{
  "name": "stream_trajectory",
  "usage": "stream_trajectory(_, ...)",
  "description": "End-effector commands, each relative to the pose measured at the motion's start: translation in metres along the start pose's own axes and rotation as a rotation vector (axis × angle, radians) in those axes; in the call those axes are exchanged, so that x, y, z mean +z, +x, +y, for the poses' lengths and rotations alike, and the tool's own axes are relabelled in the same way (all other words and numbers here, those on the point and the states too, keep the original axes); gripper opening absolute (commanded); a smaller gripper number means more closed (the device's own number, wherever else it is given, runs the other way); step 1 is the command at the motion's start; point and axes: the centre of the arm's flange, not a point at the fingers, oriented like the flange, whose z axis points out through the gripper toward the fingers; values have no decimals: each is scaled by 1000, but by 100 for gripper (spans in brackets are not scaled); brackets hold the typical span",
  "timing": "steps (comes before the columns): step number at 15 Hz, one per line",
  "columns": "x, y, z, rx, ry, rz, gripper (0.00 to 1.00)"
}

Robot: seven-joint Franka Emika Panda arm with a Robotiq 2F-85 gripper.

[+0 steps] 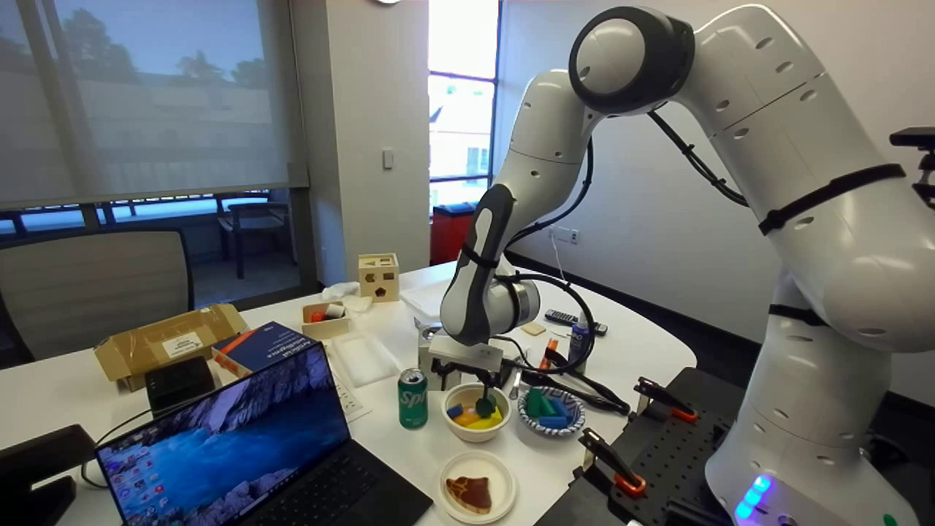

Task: Remove the blocks from the white plate and put them in the white bowl then use the napkin to wipe the pizza slice on the plate.

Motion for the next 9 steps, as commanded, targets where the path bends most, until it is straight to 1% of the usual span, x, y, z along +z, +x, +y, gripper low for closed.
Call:
stream_trajectory(1, -29, 18, 14, 83, 9, 124, 100)
stream_trajectory(3, -37, 41, 20, 133, -4, 226, 100)
stream_trajectory(6, -40, 77, 25, 217, -31, 349, 100)
stream_trajectory(8, -34, 97, 23, 257, -47, 401, 100)
stream_trajectory(9, -26, 106, 22, 269, -56, 413, 100)
